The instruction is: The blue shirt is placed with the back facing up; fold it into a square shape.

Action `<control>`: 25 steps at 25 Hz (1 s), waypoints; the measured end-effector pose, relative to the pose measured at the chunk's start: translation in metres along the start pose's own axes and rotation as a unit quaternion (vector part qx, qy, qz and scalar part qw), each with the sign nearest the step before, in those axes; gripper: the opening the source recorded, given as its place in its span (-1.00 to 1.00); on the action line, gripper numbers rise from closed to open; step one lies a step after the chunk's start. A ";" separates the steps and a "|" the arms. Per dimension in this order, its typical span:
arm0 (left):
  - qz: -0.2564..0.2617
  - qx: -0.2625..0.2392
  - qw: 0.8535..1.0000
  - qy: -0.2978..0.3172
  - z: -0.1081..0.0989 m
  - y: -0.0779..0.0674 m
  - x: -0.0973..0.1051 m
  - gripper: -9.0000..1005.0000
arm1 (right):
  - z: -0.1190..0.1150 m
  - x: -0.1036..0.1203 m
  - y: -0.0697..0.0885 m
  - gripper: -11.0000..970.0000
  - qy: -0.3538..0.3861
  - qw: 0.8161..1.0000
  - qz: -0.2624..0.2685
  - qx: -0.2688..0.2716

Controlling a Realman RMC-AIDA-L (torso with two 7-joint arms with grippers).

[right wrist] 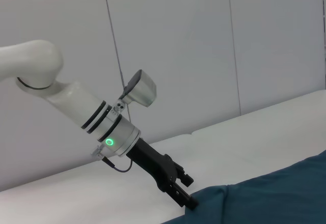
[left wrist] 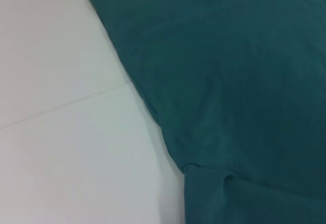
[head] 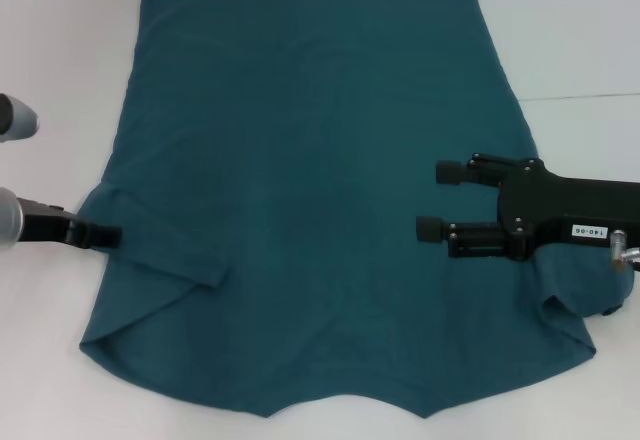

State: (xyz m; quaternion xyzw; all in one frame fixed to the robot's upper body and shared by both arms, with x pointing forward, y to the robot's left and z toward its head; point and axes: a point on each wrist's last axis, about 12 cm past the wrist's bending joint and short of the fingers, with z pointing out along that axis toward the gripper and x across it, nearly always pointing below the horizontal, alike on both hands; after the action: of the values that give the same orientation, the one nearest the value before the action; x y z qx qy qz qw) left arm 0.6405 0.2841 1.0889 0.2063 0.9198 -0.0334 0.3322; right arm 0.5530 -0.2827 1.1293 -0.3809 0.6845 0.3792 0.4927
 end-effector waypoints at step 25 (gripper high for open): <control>-0.002 0.010 1.000 0.008 0.007 -0.007 -0.002 -0.12 | 0.000 0.000 0.000 0.91 -0.001 1.000 0.001 0.000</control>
State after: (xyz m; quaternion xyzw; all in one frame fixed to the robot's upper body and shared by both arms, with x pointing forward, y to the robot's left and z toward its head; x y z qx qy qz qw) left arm 0.6434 0.2754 1.0838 0.2078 0.9225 -0.0422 0.3226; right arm 0.5531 -0.2826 1.1291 -0.3800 0.6845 0.3796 0.4929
